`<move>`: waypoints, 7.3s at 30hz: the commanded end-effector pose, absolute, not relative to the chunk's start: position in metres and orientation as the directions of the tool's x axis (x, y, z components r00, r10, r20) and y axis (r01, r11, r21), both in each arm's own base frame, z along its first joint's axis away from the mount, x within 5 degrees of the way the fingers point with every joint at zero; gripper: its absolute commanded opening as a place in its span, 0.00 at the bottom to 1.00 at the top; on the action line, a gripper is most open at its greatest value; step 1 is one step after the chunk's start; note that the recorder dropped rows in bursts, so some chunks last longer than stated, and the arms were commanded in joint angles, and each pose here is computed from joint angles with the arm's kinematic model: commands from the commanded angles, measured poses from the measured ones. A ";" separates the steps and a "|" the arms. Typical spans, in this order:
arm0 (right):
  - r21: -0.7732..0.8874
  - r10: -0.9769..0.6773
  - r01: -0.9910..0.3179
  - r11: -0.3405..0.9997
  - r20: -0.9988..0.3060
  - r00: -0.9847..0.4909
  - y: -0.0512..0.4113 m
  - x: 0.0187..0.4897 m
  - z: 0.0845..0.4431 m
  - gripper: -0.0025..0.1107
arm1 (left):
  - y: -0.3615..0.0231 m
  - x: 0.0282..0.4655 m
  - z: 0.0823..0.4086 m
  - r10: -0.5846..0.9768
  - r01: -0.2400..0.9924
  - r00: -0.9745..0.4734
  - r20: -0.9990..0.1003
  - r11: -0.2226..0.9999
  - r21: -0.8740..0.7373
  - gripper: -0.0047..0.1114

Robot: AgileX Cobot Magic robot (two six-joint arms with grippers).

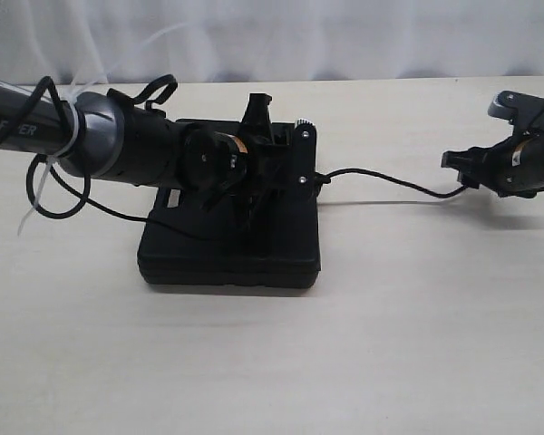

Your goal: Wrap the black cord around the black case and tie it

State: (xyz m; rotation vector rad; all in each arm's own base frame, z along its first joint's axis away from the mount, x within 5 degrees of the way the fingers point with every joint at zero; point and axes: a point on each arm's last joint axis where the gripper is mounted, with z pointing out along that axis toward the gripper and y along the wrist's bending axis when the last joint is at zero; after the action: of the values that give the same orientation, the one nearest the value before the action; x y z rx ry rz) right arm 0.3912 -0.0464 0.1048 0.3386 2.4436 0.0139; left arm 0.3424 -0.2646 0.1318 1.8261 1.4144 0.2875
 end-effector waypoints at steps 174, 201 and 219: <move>0.272 0.285 -0.156 0.950 -0.956 0.067 0.012 0.091 0.285 0.06 | -0.067 0.069 0.348 0.075 0.691 0.113 -0.991 0.711 0.133 0.04; 0.274 0.284 -0.121 0.954 -0.956 0.073 0.006 0.063 0.282 0.06 | -0.068 0.067 0.349 0.072 0.709 0.117 -0.991 0.693 0.134 0.04; 0.274 0.284 -0.121 0.954 -0.956 0.073 0.006 0.063 0.282 0.06 | -0.039 0.064 0.280 0.038 0.518 0.096 -0.995 0.851 0.082 0.04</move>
State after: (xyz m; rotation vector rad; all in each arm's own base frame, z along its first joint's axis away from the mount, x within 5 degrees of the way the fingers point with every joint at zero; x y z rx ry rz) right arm 0.0635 0.0061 0.2833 0.1288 1.4654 0.3053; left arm 0.0640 -0.0411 0.2898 0.4936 1.5229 -0.4051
